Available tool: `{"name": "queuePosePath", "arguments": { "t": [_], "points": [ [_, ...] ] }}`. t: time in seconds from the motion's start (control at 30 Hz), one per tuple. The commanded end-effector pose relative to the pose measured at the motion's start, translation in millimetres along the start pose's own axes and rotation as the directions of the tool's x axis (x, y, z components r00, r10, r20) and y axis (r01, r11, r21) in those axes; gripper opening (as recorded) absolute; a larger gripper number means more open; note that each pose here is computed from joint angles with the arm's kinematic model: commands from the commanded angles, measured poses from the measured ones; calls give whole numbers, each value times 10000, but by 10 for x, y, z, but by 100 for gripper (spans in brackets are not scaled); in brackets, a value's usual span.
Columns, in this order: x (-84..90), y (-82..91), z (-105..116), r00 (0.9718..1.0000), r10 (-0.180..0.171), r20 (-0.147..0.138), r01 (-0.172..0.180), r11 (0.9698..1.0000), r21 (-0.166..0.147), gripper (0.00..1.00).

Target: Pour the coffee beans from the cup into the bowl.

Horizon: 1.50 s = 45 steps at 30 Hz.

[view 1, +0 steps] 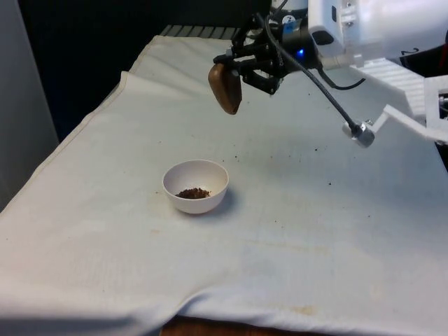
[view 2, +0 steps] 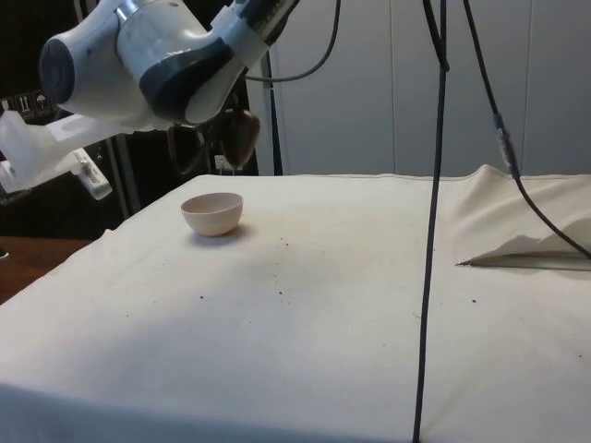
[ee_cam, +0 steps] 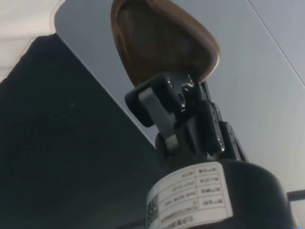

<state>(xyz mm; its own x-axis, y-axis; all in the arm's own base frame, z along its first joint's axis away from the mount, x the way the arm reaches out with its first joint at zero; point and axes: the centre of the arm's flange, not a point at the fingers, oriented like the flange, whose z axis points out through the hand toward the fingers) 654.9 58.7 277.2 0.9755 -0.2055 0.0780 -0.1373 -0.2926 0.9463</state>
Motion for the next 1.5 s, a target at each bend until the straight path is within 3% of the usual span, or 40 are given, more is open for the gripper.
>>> {"name": "queuePosePath", "arguments": {
  "t": [0.0,0.03,0.07,0.1,0.33,0.37,0.4,0.57,0.6,0.63,0.67,0.9,0.93,0.97,1.17,1.2,1.23,1.47],
  "points": [
    [-21,1,-5,10000,-10,-8,10,9996,277,0],
    [-25,-4,1,10000,16,54,-18,9993,362,0],
    [-15,-16,3,9999,17,107,-18,9999,133,0],
    [-27,-9,4,10000,17,89,-21,9991,422,0],
    [-17,-29,36,9996,108,249,-128,9967,797,0],
    [-8,-37,50,9994,120,335,-141,9978,650,0],
    [-15,-31,51,9994,135,306,-162,9958,896,0],
    [-13,-44,79,9989,192,432,-244,9922,1222,0],
    [-13,-44,79,9989,192,432,-244,9922,1222,0],
    [-1,-49,83,9987,185,465,-230,9950,976,0],
    [-16,-42,88,9986,215,489,-278,9907,1330,0],
    [-41,-62,132,9972,258,702,-377,9840,1742,0],
    [-31,-69,132,9969,256,739,-366,9880,1502,0],
    [-46,-64,133,9971,266,719,-392,9829,1802,0],
    [-83,-70,157,9956,289,896,-477,9755,2148,0],
    [-70,-78,167,9951,290,940,-468,9802,1925,0],
    [-92,-70,157,9953,295,927,-494,9742,2203,0],
    [-186,-73,175,9932,305,1120,-588,9643,2583,0]
  ]
}}
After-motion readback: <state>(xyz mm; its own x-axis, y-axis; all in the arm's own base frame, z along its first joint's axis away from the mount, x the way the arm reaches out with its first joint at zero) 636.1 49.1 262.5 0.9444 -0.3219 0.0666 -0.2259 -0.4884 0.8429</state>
